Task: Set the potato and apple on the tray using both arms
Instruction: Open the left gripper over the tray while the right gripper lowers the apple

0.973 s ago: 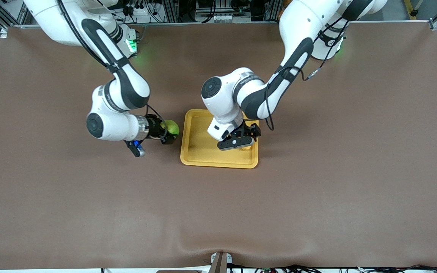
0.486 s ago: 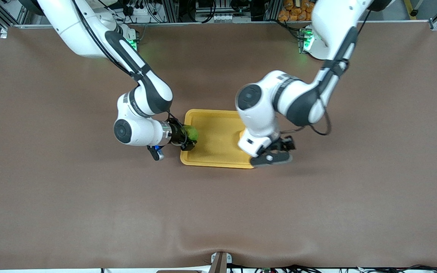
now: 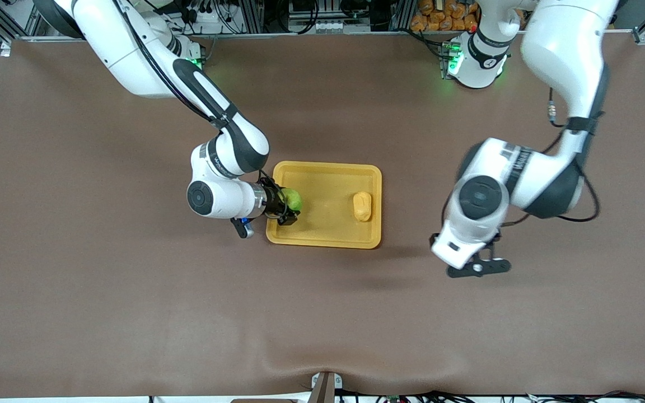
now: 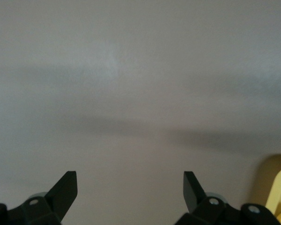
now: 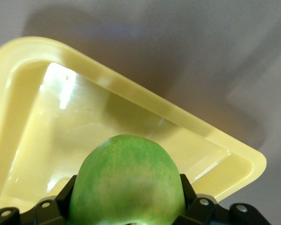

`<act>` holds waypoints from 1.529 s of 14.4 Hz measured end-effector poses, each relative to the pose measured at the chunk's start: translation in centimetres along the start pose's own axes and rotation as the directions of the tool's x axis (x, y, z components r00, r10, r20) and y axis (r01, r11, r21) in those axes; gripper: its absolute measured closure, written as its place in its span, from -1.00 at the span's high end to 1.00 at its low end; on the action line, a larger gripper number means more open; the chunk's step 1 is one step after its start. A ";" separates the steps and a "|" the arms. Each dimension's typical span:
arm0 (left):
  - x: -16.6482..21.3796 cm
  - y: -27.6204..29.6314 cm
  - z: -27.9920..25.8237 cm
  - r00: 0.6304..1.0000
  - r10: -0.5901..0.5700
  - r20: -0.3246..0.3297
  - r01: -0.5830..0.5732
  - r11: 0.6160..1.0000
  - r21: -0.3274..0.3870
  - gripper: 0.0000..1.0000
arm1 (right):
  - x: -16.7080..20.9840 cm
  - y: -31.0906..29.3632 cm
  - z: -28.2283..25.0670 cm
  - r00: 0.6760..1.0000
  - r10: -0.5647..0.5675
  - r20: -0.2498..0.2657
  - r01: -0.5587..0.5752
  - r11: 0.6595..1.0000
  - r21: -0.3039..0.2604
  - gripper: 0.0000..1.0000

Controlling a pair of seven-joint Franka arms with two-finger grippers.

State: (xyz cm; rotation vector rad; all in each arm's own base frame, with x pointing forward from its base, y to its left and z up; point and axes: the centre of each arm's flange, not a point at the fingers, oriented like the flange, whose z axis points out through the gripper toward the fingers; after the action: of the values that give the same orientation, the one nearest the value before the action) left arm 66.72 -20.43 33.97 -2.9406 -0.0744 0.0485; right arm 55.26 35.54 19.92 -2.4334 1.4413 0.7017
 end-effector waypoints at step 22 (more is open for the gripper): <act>-15.0 -4.2 -0.9 0.925 0.251 0.284 -0.259 0.966 -0.010 1.00 | 0.2 -1.5 -3.1 0.990 0.142 0.015 -0.138 0.979 -0.153 1.00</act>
State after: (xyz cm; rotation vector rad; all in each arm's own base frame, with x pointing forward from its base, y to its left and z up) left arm 51.54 -17.29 36.09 -2.8729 0.2667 0.5051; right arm 57.54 34.82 22.37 -2.4403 1.6165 0.9009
